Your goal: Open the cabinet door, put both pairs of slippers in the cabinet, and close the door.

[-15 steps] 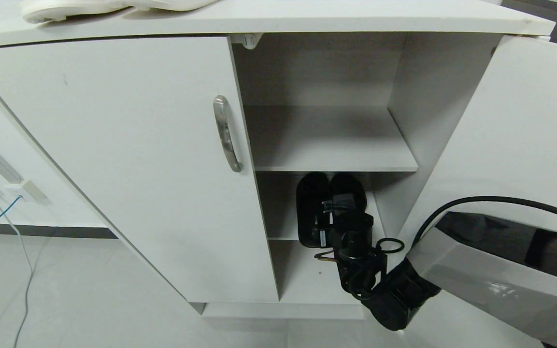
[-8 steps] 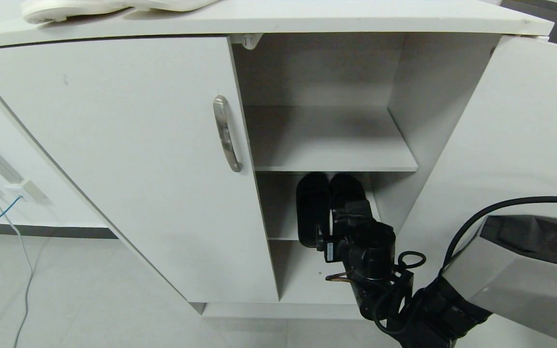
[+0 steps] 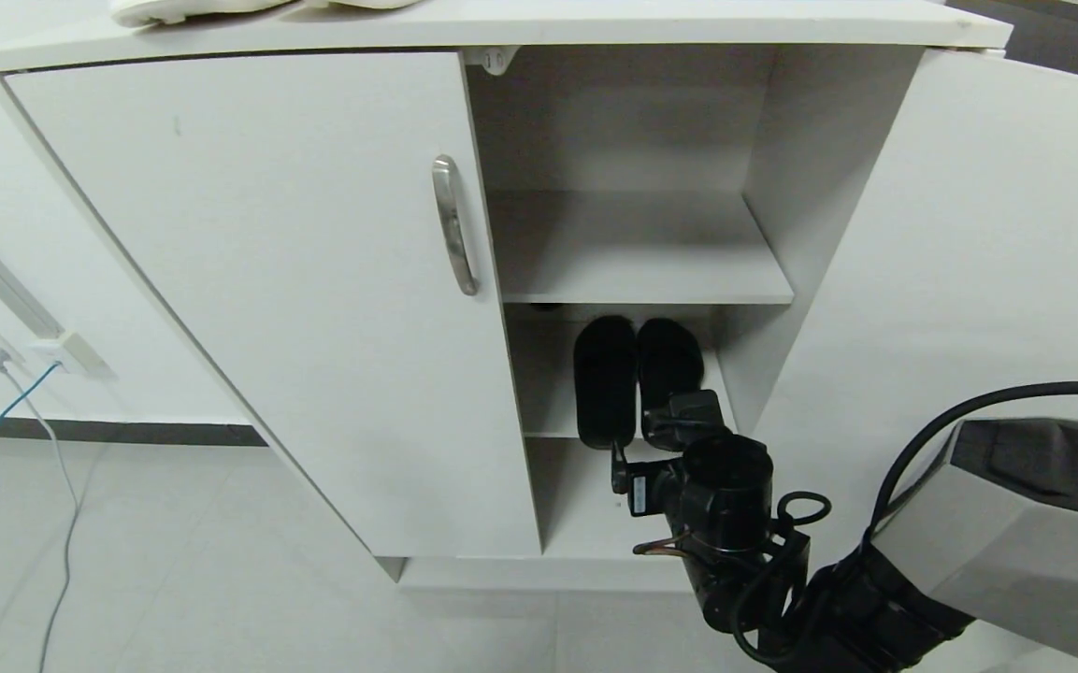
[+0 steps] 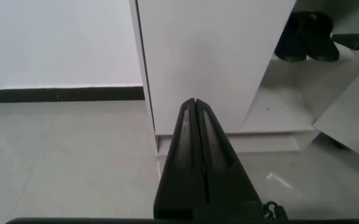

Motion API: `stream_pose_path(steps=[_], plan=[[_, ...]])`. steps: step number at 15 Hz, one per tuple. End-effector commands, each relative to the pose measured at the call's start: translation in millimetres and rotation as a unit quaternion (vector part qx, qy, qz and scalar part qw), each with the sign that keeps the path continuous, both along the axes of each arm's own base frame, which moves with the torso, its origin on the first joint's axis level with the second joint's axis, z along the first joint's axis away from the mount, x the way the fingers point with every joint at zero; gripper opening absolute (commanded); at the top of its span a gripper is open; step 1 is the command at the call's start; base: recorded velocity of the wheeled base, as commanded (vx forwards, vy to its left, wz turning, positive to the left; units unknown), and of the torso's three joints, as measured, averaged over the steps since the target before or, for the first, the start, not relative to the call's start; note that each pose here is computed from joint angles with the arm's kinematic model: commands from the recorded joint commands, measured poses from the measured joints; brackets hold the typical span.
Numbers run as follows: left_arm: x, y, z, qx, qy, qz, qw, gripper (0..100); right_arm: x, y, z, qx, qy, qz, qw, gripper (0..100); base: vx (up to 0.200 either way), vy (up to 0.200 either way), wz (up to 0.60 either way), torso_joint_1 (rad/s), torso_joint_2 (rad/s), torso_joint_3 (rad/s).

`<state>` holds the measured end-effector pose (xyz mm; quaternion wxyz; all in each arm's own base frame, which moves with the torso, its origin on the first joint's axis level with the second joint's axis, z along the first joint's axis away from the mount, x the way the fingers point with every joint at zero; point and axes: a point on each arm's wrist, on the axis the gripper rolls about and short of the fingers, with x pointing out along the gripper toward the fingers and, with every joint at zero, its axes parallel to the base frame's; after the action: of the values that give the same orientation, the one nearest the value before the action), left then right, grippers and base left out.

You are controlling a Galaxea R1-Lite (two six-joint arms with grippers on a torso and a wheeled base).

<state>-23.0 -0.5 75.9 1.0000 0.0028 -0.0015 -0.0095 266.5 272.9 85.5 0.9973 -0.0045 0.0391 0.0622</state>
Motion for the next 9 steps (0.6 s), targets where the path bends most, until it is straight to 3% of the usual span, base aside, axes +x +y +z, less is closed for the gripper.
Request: stream_pose_path(steps=[1, 9], plan=[[0, 0.0, 0.1, 0.000, 0.000, 0.000, 1.0000, 0, -5, -1, 1, -0.002, 0.001, 0.004, 1.000, 100, 0.000, 0.000, 0.00, 0.000, 0.00, 0.000], [0, 0.0, 0.0, 0.000, 0.001, 0.000, 1.0000, 0, -24, -4, 9, -0.009, 0.005, 0.021, 1.000, 100, 0.000, 0.000, 0.00, 0.000, 0.00, 0.000]])
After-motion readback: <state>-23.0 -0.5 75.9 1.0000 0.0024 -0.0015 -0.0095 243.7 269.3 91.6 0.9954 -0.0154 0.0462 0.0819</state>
